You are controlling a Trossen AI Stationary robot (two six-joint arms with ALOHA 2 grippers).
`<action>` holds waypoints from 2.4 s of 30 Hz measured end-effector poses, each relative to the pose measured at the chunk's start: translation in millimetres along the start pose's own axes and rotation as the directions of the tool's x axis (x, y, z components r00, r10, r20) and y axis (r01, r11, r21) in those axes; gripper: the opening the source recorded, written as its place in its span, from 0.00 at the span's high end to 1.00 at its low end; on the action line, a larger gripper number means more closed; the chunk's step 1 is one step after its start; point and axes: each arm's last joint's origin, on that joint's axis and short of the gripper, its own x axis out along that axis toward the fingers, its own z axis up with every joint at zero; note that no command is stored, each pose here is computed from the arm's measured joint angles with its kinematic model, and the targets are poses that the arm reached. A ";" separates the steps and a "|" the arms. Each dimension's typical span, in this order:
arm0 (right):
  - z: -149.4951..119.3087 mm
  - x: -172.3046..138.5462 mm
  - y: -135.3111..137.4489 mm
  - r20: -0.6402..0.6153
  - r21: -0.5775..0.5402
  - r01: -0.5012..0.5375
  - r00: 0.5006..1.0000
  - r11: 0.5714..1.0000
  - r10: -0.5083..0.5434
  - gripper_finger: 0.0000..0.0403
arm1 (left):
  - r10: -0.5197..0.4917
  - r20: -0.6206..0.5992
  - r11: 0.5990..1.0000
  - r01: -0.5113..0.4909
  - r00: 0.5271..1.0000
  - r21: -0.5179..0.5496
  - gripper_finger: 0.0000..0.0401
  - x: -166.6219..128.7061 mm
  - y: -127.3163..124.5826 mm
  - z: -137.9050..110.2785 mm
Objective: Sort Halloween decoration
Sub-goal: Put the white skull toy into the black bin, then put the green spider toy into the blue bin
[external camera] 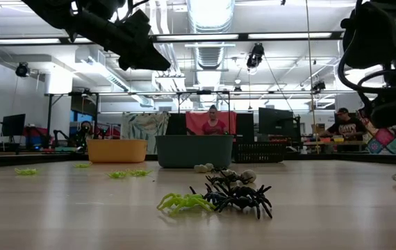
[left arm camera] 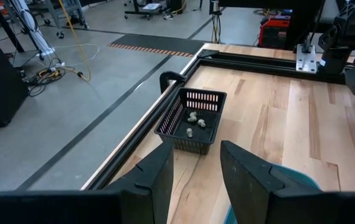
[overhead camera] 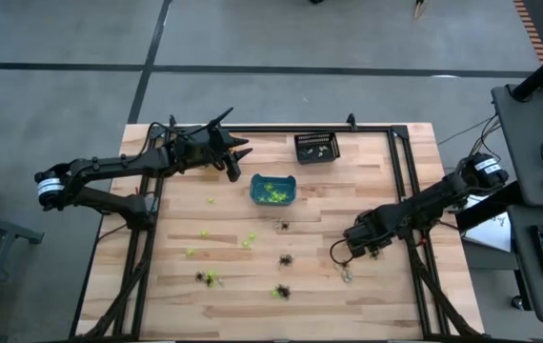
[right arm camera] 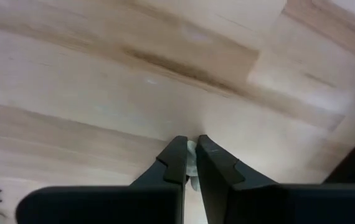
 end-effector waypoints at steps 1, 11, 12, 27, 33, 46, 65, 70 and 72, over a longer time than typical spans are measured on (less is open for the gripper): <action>0.2 -1.2 -0.3 0.014 -0.003 -0.007 1.000 1.000 0.007 0.96 | 0.000 0.000 1.000 0.000 1.000 0.000 0.71 0.0 0.0 0.0; 9.4 -40.4 9.5 0.321 -0.121 -0.168 0.926 0.978 0.199 0.96 | 0.000 0.005 1.000 0.000 1.000 -0.011 0.71 0.0 0.0 0.5; 12.1 -46.1 11.8 0.370 -0.151 -0.185 0.900 0.971 0.229 0.96 | 0.000 0.007 1.000 0.000 1.000 -0.015 0.71 0.0 0.0 0.7; 107.0 -119.4 39.6 0.932 -0.328 0.137 0.212 0.935 0.296 0.96 | -0.005 0.013 0.991 0.007 1.000 -0.132 0.71 -0.1 -0.7 1.2; 167.5 -121.5 24.9 0.924 -0.353 0.120 0.204 0.928 0.325 0.96 | -0.033 -0.013 0.987 0.030 0.999 -0.155 0.71 -0.6 -7.6 -1.0; 239.7 -78.6 3.4 0.877 -0.315 -0.094 0.352 0.944 0.327 0.91 | -0.114 -0.088 0.981 0.099 0.990 -0.164 0.71 -4.0 -29.7 -7.7; 227.7 -105.7 -2.0 0.852 -0.414 -0.166 0.275 0.895 0.445 0.64 | -0.214 -0.374 0.967 0.142 0.903 -0.210 0.71 -18.8 -62.7 -35.3; 215.3 -119.8 -0.6 0.834 -0.480 -0.153 0.226 0.864 0.503 0.64 | -0.235 -0.424 0.971 0.230 0.875 -0.063 0.71 -30.0 -99.5 -44.3; 210.1 -123.5 1.7 0.828 -0.500 -0.140 0.211 0.854 0.519 0.65 | -0.229 -0.433 0.966 0.257 0.872 0.007 0.71 -34.0 -115.2 -48.9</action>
